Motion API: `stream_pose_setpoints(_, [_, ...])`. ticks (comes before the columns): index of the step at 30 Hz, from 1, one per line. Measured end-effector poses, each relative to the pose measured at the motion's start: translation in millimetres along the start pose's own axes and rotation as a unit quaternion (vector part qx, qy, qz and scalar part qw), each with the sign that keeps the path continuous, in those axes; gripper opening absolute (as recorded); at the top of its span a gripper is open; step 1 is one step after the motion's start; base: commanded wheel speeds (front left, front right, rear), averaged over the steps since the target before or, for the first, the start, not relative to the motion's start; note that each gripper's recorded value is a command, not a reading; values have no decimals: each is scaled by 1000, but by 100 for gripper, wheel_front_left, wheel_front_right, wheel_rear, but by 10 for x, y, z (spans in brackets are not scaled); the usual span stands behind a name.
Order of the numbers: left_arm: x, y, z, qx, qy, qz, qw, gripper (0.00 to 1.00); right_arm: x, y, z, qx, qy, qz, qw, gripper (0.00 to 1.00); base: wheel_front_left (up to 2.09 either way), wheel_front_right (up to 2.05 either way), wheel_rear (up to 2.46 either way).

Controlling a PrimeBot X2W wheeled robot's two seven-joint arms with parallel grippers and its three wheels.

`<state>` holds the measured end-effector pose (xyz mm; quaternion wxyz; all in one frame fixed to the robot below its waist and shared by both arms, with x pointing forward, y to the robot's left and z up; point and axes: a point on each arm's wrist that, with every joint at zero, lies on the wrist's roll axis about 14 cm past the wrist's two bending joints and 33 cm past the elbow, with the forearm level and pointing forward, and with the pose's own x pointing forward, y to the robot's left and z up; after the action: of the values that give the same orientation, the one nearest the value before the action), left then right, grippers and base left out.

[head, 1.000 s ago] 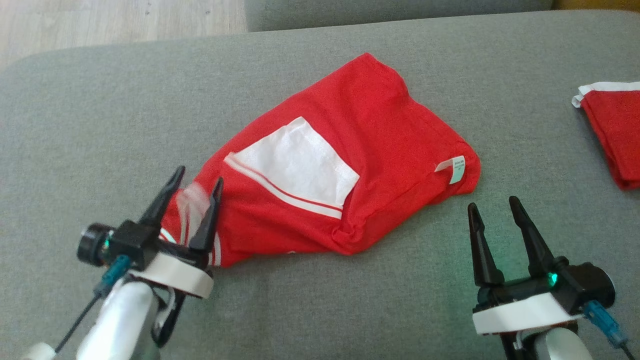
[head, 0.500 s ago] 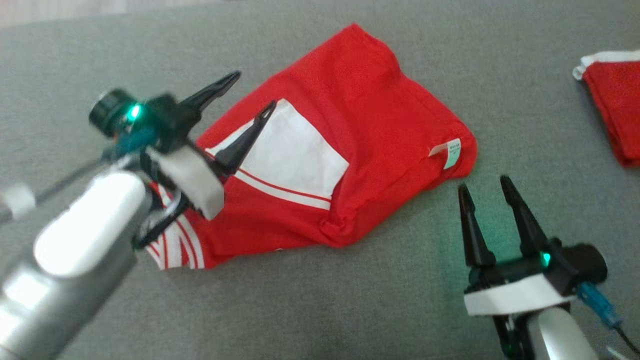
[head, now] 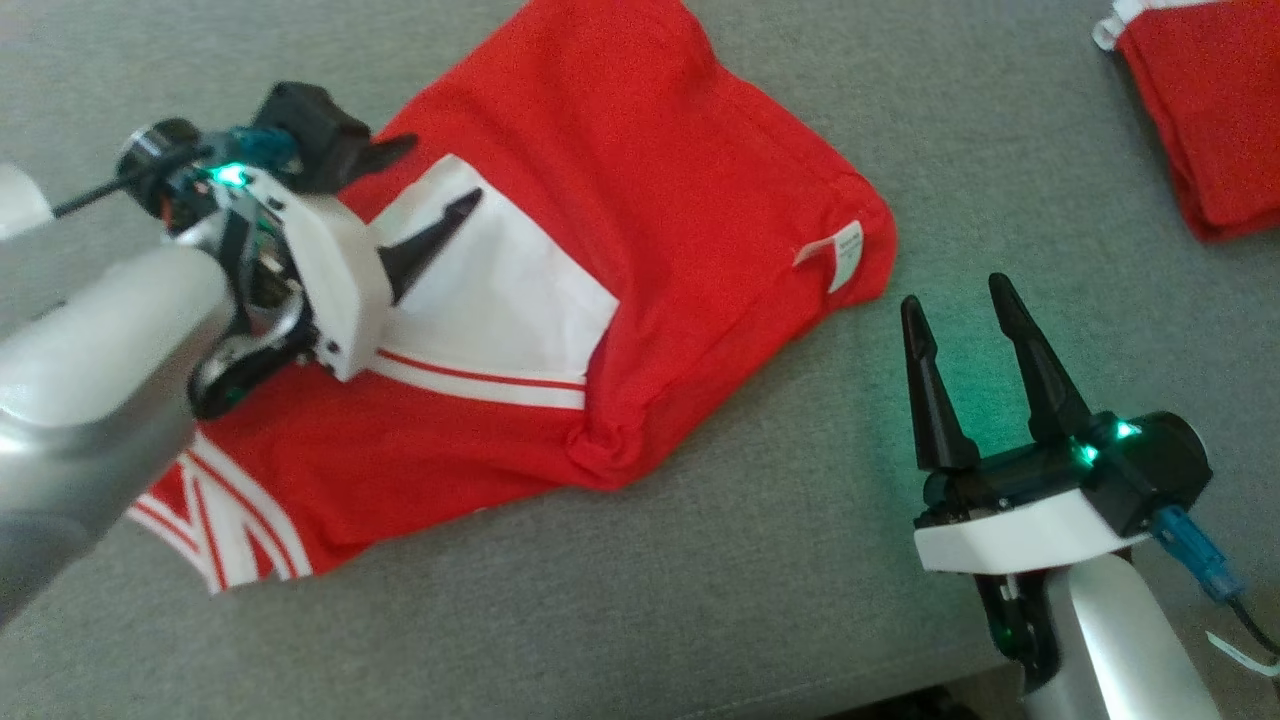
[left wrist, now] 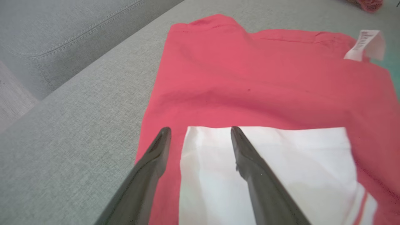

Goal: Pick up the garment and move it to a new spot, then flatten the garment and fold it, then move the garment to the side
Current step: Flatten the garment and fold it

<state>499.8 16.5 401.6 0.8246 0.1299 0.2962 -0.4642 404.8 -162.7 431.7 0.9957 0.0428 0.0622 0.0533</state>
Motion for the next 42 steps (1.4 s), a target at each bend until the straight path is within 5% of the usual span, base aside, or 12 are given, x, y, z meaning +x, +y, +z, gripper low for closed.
stream_pose_setpoints(9, [223,114,-109,-15,17,-7,1000,97,-26,-155,-50,-6,10,-23,1000,100,0,0,0])
stream_pose_setpoints(11, [233,97,-124,-18,21,-10,1000,73,-30,-162,-50,-7,10,-24,1000,100,0,0,0])
stream_pose_setpoints(12, [232,91,-137,-21,25,-11,999,53,-31,-163,-49,-7,10,-24,1000,100,0,0,0])
stream_pose_setpoints(13, [230,88,-149,-25,29,-12,999,45,-31,-163,-47,-6,9,-24,1000,100,0,0,0])
stream_pose_setpoints(14, [227,82,-157,-26,32,-13,999,27,-30,-162,-46,-6,9,-24,1000,100,0,0,0])
stream_pose_setpoints(15, [222,78,-158,-26,32,-14,999,0,-29,-161,-44,-6,9,-24,1000,100,0,0,0])
stream_pose_setpoints(27, [-105,-43,243,39,-43,-6,998,0,20,-113,41,8,-7,-17,1000,100,0,0,0])
stream_pose_setpoints(42, [-899,172,488,80,-106,78,988,0,409,-163,-384,41,110,46,992,100,0,0,0])
